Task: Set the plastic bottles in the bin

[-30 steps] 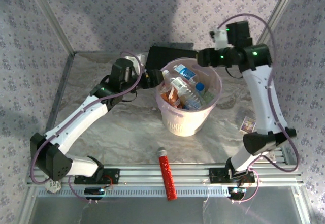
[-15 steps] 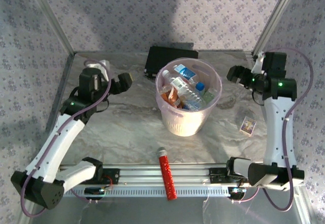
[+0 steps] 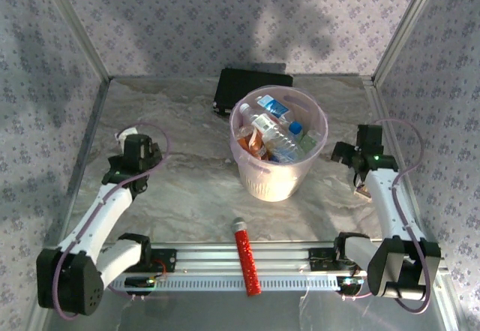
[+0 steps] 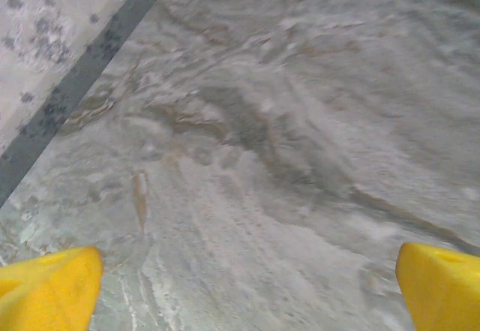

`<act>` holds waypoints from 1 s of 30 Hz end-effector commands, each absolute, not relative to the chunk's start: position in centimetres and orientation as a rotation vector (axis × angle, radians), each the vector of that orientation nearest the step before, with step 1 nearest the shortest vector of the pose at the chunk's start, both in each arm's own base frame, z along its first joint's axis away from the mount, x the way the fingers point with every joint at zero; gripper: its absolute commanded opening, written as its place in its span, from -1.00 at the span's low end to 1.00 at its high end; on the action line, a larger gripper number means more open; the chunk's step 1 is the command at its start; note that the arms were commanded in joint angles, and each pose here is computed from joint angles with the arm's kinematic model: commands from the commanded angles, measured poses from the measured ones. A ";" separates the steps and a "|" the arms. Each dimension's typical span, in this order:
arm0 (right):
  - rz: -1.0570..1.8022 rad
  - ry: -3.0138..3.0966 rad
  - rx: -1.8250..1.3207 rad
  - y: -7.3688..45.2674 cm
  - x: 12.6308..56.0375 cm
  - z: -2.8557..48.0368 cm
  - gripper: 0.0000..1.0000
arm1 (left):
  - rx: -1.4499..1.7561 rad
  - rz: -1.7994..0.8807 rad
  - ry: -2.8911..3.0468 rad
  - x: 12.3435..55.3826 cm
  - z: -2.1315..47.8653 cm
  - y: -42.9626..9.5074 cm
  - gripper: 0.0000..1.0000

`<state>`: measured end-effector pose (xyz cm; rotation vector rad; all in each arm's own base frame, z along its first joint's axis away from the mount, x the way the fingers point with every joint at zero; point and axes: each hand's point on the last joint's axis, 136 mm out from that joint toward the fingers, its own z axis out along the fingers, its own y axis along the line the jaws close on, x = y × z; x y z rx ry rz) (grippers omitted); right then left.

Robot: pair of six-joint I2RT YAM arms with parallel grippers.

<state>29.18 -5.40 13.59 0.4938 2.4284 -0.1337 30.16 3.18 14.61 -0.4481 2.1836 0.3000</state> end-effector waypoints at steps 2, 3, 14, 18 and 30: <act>-0.198 2.219 0.505 -6.4 33.2 14.5 0.99 | -0.525 0.331 2.045 32.3 14.6 5.4 0.99; -0.217 2.217 0.491 -6.4 33.5 13.8 0.99 | -0.532 0.325 2.040 32.7 14.2 5.7 0.99; -0.318 2.111 0.357 -5.4 38.6 9.5 0.98 | -0.422 0.309 1.992 37.4 11.0 6.7 1.00; -0.407 2.061 0.239 -4.6 39.8 10.1 0.97 | -0.344 0.281 1.998 39.4 10.6 5.9 1.00; -0.292 1.920 0.157 -3.8 38.3 8.6 0.97 | -0.163 0.153 1.914 39.5 9.3 2.9 0.99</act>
